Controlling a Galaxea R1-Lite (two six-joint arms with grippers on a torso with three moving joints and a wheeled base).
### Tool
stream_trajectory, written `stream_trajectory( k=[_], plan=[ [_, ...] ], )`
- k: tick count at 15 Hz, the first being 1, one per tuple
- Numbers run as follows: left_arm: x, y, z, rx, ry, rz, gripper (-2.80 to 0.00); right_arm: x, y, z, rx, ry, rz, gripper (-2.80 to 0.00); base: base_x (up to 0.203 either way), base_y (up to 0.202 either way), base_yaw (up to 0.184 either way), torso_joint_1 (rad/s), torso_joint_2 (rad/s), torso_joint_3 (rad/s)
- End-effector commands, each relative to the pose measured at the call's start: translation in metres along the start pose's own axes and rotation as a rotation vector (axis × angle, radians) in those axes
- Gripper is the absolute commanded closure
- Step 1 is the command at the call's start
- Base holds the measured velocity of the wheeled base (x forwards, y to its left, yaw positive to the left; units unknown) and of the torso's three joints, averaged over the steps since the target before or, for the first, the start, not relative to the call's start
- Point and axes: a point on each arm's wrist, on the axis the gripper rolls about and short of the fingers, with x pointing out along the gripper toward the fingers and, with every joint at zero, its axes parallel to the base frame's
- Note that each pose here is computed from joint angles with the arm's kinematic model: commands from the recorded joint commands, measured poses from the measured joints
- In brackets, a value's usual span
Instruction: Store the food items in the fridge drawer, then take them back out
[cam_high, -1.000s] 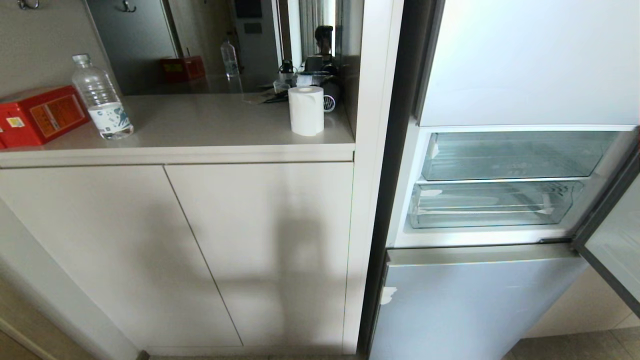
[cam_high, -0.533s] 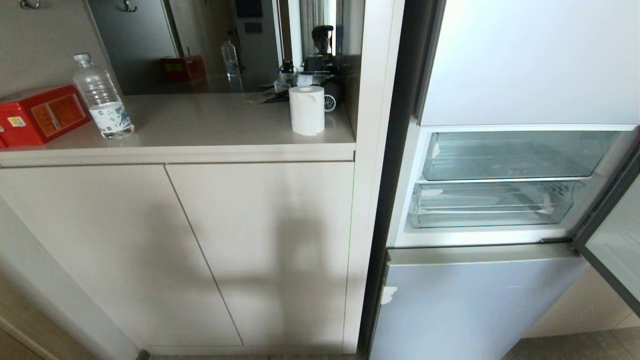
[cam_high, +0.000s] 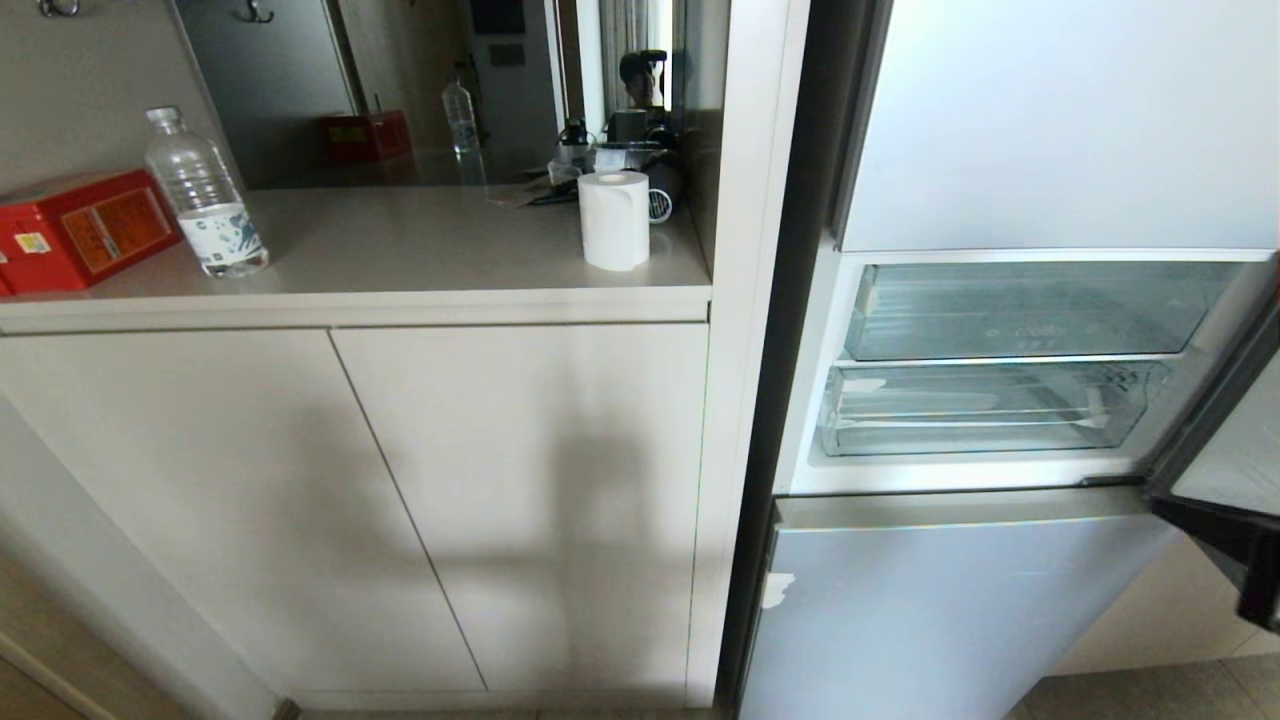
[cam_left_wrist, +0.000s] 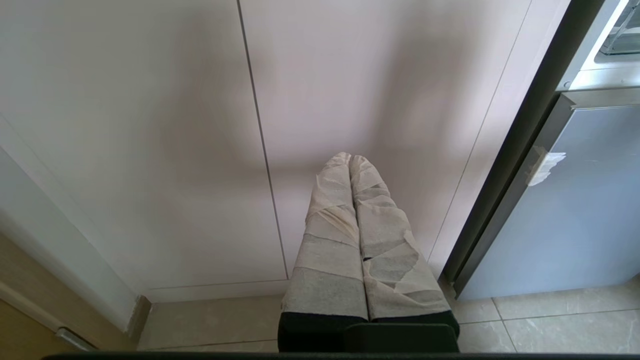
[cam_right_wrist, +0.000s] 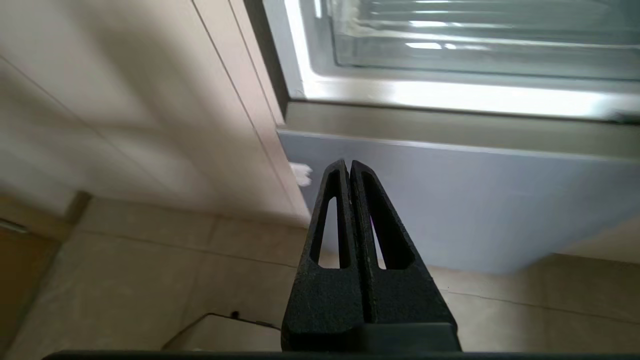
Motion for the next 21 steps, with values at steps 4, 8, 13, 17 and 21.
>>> stream_trajectory(
  k=[4, 8, 13, 17, 21],
  plan=[
    [0.000, 0.000, 0.000, 0.000, 0.002, 0.000, 0.00, 0.137, -0.015, -0.018, 0.044, 0.102, 0.077, 0.00, 0.000, 0.000, 0.000, 0.000, 0.00, 0.000],
    [0.000, 0.000, 0.000, 0.000, 0.002, 0.000, 0.00, 0.188, -0.013, -0.040, 0.044, 0.110, 0.071, 0.00, 0.000, 0.000, 0.000, 0.000, 0.00, 0.000],
    [0.000, 0.000, 0.000, 0.000, 0.002, 0.000, 0.00, 0.225, -0.001, -0.050, 0.014, 0.087, 0.044, -2.80, 0.000, 0.000, 0.000, 0.000, 0.00, 0.000],
    [0.000, 0.000, 0.000, 0.000, 0.002, 0.000, 0.00, 0.255, -0.005, -0.063, -0.004, -0.005, 0.049, -2.80, 0.000, 0.000, 0.000, 0.000, 0.00, 0.000],
    [0.000, 0.000, 0.000, 0.000, 0.002, 0.000, 0.00, 0.276, -0.006, -0.062, -0.023, -0.129, 0.040, -2.80, 0.000, 0.000, 0.000, 0.000, 0.00, 0.000]
  ],
)
